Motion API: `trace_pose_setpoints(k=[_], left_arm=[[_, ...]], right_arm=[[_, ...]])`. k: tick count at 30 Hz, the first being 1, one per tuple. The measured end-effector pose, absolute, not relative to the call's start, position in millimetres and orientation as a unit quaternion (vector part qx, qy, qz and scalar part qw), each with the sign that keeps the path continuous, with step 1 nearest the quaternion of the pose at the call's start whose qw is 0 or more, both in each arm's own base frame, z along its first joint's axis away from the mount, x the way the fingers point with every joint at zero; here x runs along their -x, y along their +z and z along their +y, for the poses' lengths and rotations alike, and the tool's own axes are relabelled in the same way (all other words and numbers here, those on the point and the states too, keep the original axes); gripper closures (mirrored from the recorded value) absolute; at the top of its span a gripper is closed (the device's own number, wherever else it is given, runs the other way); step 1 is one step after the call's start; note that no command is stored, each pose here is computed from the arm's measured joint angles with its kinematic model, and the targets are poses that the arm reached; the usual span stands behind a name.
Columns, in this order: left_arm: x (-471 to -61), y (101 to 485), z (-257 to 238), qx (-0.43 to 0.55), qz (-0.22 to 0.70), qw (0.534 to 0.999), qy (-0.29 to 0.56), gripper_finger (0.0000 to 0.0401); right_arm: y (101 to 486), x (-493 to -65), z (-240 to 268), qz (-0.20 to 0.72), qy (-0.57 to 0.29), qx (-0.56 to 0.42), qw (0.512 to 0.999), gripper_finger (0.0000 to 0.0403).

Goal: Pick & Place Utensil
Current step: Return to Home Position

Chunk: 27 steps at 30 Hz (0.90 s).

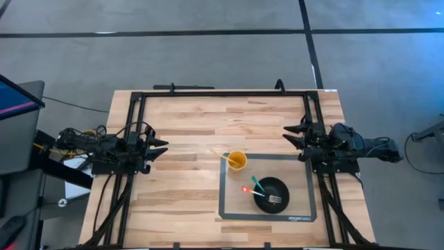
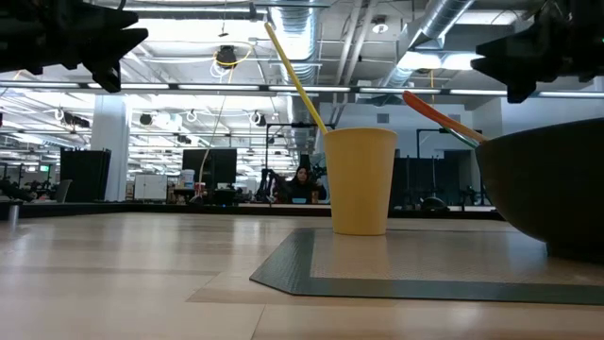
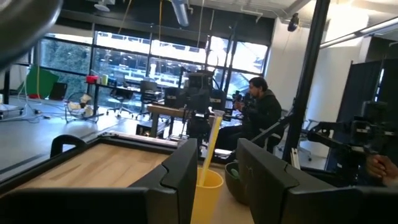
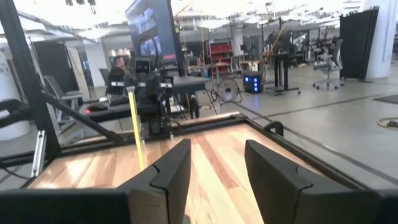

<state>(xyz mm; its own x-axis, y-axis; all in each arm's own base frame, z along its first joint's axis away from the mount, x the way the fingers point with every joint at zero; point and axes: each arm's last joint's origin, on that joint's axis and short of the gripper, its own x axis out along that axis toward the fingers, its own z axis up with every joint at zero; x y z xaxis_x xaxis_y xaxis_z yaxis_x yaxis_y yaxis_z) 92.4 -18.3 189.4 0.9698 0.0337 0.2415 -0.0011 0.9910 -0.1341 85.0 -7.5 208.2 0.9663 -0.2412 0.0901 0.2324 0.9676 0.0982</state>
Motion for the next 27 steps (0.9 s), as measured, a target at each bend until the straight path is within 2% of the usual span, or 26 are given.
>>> trace_pose_setpoints(k=[11, 27], left_arm=[[-92.3, 189.8, -18.1, 0.067, -0.124, 0.99, 0.011, 0.0286], [-92.3, 189.8, -18.2, 0.068, -0.124, 0.99, 0.011, 0.0286]], right_arm=[[177.0, -95.8, -7.6, -0.064, -0.118, -0.058, 0.989, 0.0263], [169.3, -97.8, -2.1, -0.024, -0.089, -0.094, 0.991, 0.0263]])
